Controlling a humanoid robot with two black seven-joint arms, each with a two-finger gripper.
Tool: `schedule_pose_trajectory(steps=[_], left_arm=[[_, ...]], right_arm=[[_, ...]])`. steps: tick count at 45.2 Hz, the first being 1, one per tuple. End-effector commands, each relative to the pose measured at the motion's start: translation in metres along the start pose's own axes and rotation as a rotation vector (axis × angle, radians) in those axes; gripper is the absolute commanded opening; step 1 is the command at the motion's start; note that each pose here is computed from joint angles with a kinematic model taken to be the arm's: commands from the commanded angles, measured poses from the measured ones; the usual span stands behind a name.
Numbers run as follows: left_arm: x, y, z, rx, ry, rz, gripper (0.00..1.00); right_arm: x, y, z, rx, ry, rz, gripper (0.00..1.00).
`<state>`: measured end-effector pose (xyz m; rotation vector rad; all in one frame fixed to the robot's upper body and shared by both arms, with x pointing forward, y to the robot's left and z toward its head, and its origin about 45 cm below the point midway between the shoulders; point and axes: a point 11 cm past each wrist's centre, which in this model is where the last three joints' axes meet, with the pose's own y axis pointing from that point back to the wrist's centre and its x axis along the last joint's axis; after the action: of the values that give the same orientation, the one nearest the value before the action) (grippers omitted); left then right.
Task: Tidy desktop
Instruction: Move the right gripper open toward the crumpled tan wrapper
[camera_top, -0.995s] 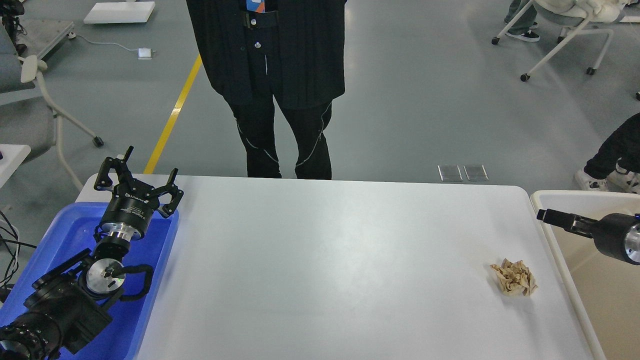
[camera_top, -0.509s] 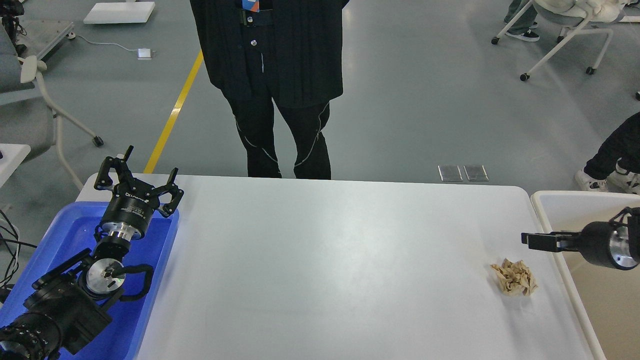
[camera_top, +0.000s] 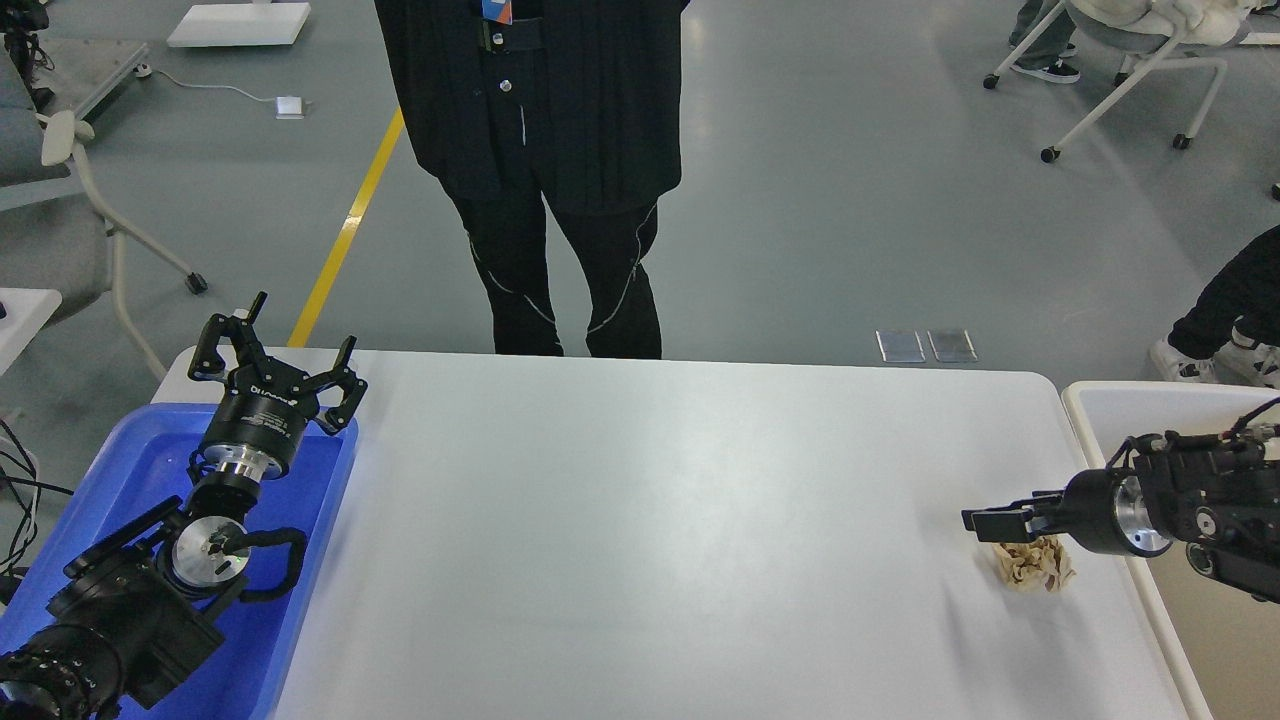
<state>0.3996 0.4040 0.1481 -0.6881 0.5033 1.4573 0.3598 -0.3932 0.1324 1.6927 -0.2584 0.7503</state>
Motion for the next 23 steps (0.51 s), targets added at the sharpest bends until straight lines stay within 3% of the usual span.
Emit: schedule_pose_trajectory(steps=[1,23], left_arm=[[0.0,0.0,0.0,0.0,0.0,-0.001,1.0],[0.0,0.0,0.0,0.0,0.0,0.001,1.0]], right_arm=[[-0.001,-0.005,0.009,-0.036,0.009,-0.002,1.0],[-0.037,-0.008,0.019,-0.065,-0.02,-0.058,1.0]])
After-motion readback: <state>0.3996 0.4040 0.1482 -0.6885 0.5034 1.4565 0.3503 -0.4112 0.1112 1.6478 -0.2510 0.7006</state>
